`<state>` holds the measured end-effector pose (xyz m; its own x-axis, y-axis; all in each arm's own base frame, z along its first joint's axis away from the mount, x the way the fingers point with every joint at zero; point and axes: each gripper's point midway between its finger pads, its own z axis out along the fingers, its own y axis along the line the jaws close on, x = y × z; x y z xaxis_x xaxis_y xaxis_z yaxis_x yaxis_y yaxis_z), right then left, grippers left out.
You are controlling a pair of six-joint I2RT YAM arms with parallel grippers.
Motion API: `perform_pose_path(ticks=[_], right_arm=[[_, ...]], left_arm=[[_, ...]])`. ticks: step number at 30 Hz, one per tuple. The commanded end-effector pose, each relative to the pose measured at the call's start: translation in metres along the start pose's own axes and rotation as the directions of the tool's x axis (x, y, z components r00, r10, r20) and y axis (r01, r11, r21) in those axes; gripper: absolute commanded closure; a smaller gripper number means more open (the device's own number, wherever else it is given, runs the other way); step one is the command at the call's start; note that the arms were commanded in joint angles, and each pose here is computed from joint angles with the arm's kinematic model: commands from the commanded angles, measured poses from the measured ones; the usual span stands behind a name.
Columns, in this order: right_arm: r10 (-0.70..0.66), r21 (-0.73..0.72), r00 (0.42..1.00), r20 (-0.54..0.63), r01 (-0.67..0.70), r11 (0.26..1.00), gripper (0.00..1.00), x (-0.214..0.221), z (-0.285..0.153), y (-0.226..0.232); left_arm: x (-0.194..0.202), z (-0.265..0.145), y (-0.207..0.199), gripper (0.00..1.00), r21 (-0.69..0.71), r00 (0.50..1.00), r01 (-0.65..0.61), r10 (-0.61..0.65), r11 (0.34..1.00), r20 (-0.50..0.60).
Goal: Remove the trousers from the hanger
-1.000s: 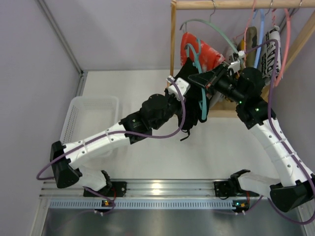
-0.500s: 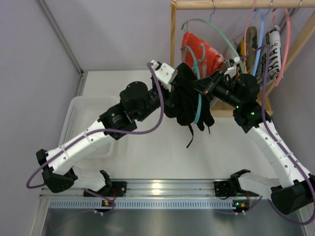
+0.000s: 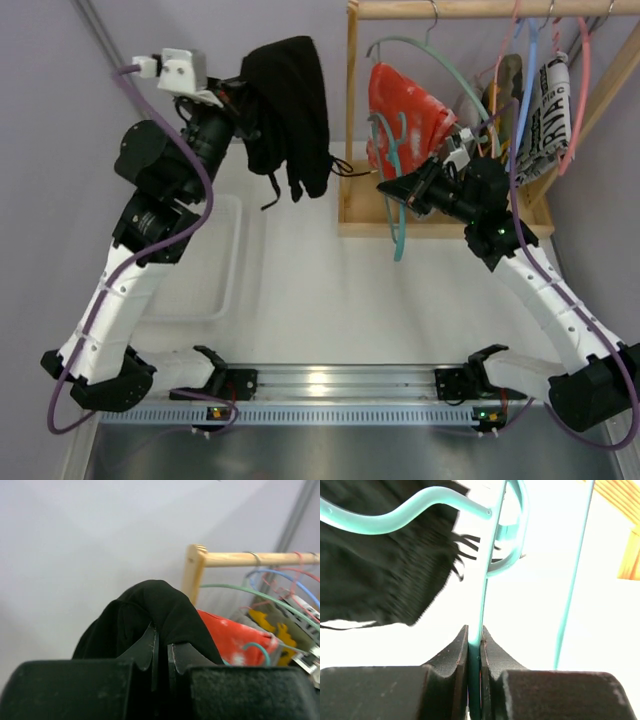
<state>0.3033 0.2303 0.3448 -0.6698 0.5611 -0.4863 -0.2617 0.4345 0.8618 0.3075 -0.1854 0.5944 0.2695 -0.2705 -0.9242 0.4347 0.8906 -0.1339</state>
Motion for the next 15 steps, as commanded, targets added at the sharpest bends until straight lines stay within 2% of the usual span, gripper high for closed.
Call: perform_pose_path(ticks=[1, 4, 7, 11, 15], right_arm=[[-0.039, -0.001, 0.999, 0.009, 0.039, 0.999, 1.00, -0.001, 0.002, -0.001], [-0.046, -0.007, 0.999, 0.001, 0.046, 0.999, 1.00, 0.001, 0.002, 0.001], [-0.062, -0.025, 0.998, -0.007, 0.062, 0.998, 1.00, 0.004, -0.001, 0.006], [-0.079, -0.046, 0.997, -0.017, 0.078, 0.996, 1.00, 0.008, -0.004, 0.012], [-0.097, -0.079, 0.995, -0.019, 0.095, 0.992, 1.00, 0.010, -0.011, 0.026]], left_arm=[[-0.062, -0.027, 0.030, 1.00, -0.071, 0.980, 0.073, -0.058, 0.995, 0.191], [-0.055, -0.042, 0.061, 1.00, -0.168, 0.982, 0.057, -0.025, 0.984, 0.185], [-0.048, -0.063, 0.104, 1.00, -0.329, 0.986, 0.048, 0.008, 0.943, 0.168], [-0.038, -0.106, 0.162, 1.00, -0.548, 0.987, -0.001, 0.088, 0.837, 0.132], [-0.028, -0.153, 0.190, 1.00, -0.678, 0.984, -0.060, 0.156, 0.733, 0.081]])
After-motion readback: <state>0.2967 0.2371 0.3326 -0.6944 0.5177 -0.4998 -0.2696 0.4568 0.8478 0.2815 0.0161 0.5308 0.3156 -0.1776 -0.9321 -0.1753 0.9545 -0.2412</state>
